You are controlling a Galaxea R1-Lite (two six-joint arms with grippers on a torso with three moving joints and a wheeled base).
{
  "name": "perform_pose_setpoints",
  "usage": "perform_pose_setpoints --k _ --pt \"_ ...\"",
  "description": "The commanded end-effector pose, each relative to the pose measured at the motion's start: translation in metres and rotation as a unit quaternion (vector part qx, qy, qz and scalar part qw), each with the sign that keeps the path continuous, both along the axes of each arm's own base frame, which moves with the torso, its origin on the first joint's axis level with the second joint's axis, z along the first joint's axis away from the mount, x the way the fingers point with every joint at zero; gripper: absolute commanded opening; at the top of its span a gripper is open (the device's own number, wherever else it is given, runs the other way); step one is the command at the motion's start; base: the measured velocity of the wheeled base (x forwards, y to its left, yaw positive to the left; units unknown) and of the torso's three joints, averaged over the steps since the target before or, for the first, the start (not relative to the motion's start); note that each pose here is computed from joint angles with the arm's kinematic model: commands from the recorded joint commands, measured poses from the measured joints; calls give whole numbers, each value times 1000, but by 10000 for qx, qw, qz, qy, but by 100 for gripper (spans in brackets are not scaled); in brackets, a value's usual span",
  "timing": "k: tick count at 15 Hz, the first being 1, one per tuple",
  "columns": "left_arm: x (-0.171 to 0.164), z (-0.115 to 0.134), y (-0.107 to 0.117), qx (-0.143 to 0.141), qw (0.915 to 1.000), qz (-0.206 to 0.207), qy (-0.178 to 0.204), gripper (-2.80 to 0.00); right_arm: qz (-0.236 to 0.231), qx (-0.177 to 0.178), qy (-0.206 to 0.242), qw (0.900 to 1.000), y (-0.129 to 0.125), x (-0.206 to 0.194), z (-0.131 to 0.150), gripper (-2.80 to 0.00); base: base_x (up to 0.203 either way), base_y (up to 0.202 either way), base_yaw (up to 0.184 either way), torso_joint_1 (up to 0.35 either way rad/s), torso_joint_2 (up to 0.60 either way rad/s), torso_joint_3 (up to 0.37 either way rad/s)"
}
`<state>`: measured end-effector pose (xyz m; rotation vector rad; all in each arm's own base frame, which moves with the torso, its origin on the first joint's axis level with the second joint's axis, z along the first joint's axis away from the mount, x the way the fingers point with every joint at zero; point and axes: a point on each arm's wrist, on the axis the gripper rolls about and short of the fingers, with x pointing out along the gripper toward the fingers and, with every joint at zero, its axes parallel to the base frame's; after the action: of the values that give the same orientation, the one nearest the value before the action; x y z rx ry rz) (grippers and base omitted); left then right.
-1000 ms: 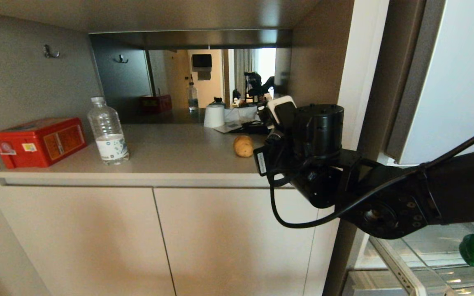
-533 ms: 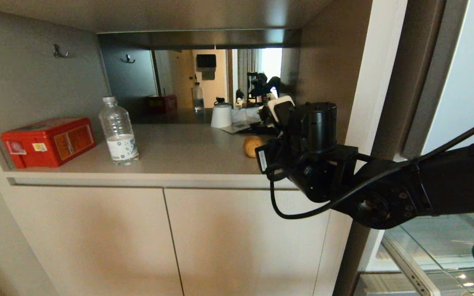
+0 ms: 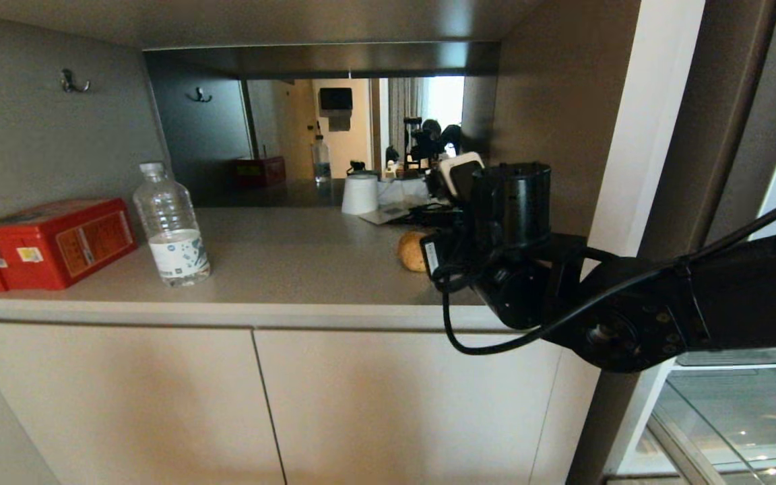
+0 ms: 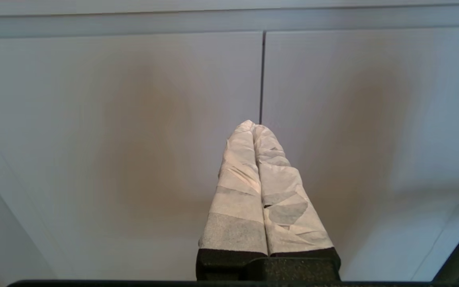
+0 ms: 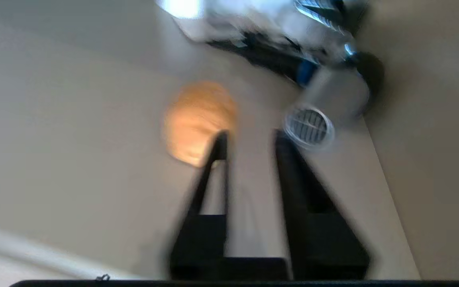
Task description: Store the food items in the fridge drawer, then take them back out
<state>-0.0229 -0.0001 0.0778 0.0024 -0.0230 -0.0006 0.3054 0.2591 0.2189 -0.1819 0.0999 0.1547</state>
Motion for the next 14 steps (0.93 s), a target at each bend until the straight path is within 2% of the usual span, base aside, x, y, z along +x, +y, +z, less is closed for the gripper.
perform_pose_setpoints --k 1,5,9,14 --pt "1 -3 0 -4 10000 3 54 -280 -18 72 -79 9999 1 1 5 0 0 0 0 0 0 0" --pt "1 -3 0 -4 10000 3 54 -280 -109 350 -129 9992 23 11 0 0 0 0 0 0 0 0" --pt "1 -3 0 0 10000 3 48 -280 -202 841 -83 9962 46 26 -15 0 0 0 0 0 0 0" --pt "1 -3 0 -12 10000 3 54 -280 -312 1027 -70 9942 58 52 -36 0 0 0 0 0 0 0"
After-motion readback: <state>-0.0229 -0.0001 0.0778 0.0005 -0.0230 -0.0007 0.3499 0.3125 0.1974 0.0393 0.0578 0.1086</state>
